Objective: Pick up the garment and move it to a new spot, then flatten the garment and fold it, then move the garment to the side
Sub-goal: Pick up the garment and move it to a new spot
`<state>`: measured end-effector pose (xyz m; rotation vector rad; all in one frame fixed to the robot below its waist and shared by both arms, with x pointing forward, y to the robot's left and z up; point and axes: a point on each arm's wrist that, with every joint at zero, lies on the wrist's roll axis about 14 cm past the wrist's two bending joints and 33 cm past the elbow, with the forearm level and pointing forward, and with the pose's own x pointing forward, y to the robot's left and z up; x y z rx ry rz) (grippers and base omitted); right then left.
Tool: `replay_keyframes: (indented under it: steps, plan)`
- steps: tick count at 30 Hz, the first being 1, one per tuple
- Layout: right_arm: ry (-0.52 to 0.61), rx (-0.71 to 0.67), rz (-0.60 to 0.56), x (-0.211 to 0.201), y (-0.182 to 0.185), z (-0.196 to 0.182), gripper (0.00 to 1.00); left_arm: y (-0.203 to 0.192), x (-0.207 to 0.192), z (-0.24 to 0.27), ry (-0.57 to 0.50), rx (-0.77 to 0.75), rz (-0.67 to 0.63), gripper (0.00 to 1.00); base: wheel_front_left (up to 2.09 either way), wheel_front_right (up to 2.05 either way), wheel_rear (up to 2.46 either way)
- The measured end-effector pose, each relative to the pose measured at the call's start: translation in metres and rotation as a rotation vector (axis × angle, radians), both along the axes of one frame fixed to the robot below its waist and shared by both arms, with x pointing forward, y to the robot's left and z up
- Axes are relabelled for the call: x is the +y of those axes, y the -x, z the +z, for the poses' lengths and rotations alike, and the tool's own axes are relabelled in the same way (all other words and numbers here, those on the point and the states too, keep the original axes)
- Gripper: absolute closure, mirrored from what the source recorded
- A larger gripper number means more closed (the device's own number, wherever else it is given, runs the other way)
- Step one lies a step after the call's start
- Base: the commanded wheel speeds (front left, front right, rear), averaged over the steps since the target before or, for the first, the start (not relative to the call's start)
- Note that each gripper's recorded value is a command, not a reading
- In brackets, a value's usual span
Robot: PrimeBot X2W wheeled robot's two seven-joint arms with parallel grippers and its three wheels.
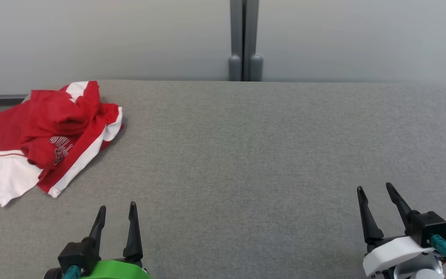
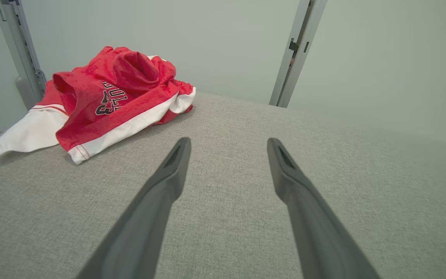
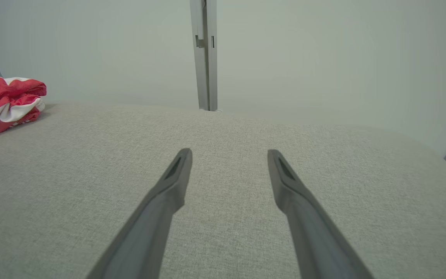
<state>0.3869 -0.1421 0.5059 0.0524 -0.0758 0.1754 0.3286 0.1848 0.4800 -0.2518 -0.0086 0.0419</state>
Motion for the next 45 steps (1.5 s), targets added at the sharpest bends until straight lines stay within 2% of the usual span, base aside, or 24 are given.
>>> replay_keyframes:
  steps: [17,23,30,35,41,45]
  plan:
    - [-0.013,0.016,0.319,0.115,-0.021,-0.004,0.0,0.062,0.081,0.004,-0.004,-0.015,0.298,0.0,0.0,0.0,0.0]
    - [-0.013,0.019,0.362,0.131,-0.021,-0.005,0.0,0.072,0.092,0.007,-0.006,-0.021,0.346,0.0,0.0,0.0,0.0]
    - [-0.007,0.026,0.349,0.125,-0.021,-0.009,0.0,0.068,0.105,0.023,-0.037,-0.064,0.376,0.0,0.0,0.0,0.0]
    - [0.007,0.026,0.329,0.118,-0.027,-0.012,0.0,0.045,0.128,0.077,-0.147,-0.201,0.383,0.0,0.0,0.0,0.0]
    - [0.032,0.024,0.306,0.111,-0.038,-0.018,0.0,0.004,0.164,0.172,-0.343,-0.413,0.366,0.0,0.0,0.0,0.0]
    - [0.052,0.027,0.292,0.106,-0.044,-0.023,0.0,-0.027,0.175,0.214,-0.416,-0.473,0.337,0.0,0.0,0.0,0.0]
